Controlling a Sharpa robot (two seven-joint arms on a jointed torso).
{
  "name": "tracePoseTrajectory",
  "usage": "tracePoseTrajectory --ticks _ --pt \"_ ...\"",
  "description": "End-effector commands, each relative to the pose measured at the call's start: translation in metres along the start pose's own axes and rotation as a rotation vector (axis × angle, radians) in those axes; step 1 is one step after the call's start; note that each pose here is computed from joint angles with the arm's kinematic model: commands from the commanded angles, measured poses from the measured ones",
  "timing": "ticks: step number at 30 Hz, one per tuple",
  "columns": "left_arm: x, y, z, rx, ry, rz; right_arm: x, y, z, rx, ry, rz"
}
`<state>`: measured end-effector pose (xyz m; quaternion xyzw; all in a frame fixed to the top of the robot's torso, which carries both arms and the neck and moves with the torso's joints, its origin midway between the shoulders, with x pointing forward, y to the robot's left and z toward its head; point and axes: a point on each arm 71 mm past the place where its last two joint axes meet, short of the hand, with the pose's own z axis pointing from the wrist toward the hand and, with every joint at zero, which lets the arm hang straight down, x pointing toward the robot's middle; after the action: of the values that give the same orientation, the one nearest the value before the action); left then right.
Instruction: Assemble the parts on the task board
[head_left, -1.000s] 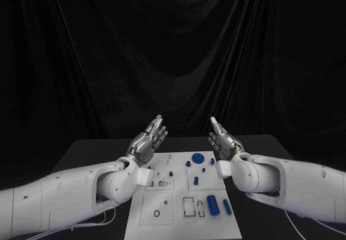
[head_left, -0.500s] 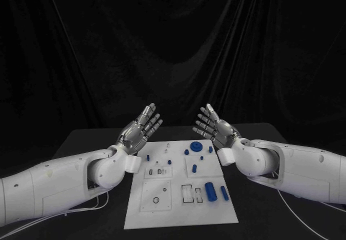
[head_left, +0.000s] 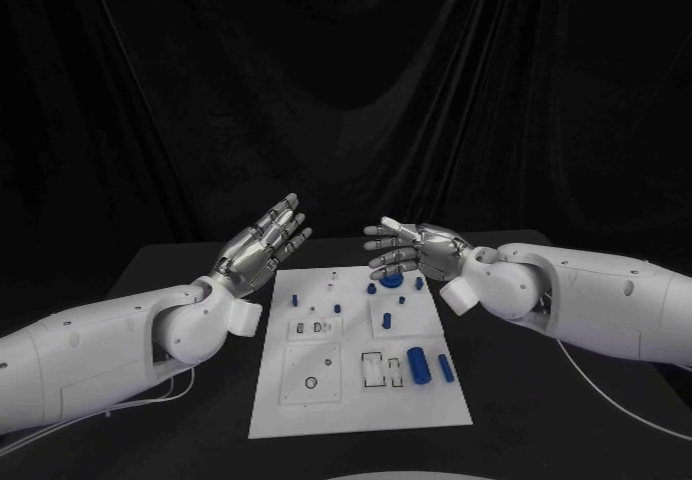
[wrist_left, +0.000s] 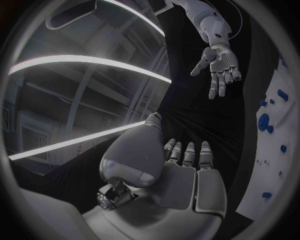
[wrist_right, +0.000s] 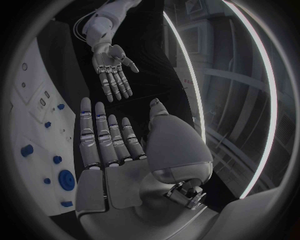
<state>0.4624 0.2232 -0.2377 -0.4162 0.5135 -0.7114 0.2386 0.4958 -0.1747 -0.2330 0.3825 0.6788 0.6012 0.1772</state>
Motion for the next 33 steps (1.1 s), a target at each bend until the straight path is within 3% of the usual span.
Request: tracePoseTrajectory --ticks 1,5,10,14,21,33 --pt "-0.0013 -0.0038 -0.0031 0.029 0.032 0.063 -0.001 0.010 0.005 0.081 0.085 -0.495" --pt "-0.0061 -0.0079 -0.0102 0.025 0.021 0.073 -0.001 0.033 0.011 0.059 0.103 -0.960" --pt "-0.0100 -0.0141 -0.0199 0.016 0.019 0.070 0.007 0.054 0.013 -0.055 0.158 -1.585" --pt "-0.0125 -0.0199 -0.0268 0.014 0.005 0.077 0.013 0.063 0.012 -0.118 0.212 -1.933" --pt "-0.0165 -0.0280 -0.0358 0.019 -0.021 0.093 0.016 0.071 0.017 -0.140 0.234 -2.144" --pt "-0.0158 -0.0264 -0.0336 -0.015 0.031 0.056 0.010 0.076 0.022 -0.067 0.135 -2.197"
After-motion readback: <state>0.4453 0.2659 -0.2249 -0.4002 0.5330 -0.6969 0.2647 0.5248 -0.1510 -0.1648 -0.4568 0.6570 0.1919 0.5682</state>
